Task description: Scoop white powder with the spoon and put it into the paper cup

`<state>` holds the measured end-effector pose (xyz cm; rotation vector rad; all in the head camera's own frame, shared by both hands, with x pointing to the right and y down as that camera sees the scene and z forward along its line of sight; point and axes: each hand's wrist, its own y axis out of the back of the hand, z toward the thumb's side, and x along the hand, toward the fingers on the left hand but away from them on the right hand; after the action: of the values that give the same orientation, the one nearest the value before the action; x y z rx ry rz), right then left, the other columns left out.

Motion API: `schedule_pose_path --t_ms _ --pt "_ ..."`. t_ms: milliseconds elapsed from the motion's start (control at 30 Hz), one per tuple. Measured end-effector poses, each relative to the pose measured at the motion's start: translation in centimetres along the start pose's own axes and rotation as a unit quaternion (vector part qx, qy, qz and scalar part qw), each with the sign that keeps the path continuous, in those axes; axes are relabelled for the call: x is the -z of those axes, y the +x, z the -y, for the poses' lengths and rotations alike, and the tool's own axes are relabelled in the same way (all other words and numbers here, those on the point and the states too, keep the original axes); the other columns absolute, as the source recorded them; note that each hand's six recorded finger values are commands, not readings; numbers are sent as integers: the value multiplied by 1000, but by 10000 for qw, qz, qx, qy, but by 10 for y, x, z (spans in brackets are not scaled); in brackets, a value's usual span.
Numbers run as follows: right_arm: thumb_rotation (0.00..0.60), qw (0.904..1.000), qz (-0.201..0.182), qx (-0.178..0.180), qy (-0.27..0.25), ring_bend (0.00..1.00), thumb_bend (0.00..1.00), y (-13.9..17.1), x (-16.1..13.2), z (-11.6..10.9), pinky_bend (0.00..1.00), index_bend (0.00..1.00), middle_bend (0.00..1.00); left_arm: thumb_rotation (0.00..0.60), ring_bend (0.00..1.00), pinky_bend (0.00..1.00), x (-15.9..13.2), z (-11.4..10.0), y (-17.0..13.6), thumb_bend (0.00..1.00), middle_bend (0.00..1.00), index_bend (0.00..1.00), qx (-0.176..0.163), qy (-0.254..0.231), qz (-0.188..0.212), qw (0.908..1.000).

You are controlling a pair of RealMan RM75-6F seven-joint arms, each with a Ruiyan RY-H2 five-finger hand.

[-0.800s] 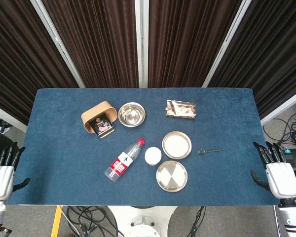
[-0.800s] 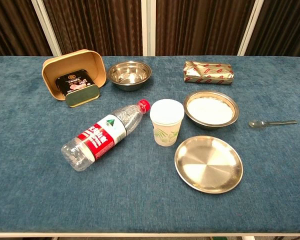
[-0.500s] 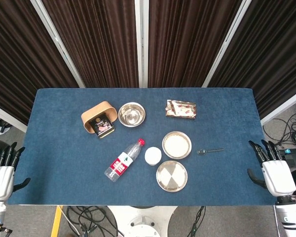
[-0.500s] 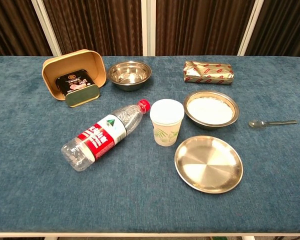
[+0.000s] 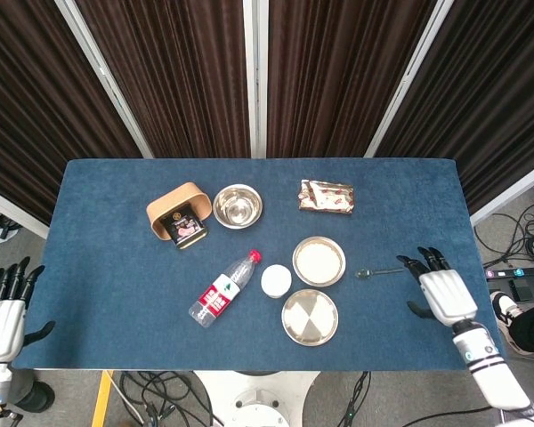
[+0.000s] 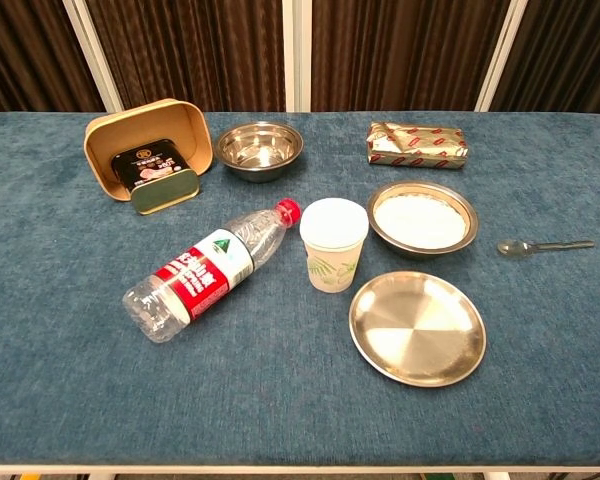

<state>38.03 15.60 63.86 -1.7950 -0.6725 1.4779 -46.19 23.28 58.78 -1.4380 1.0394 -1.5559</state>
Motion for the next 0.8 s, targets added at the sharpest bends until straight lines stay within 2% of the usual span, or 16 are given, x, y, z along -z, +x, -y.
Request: schedule_pose_path --t_ms 133,367,467,800 --pt "600 9995 -143 -172 237 41 148 -34 -9 7 23 289 317 600 61 3 1 0 0 145 124 185 14 -9 -17 10000" --pt "600 9978 10 -469 467 69 186 -72 -4 32 36 375 338 600 61 3 3 1 -4 145 125 185 32 -20 -63 10000" --pt "600 9970 50 -504 577 82 218 -83 -2 40 36 397 353 600 61 3 3 1 -3 145 124 185 41 -15 -55 10000" --pt "600 9953 134 -635 714 113 231 -106 -1 57 36 424 407 600 61 3 2 0 -1 145 124 185 46 -5 -58 10000"
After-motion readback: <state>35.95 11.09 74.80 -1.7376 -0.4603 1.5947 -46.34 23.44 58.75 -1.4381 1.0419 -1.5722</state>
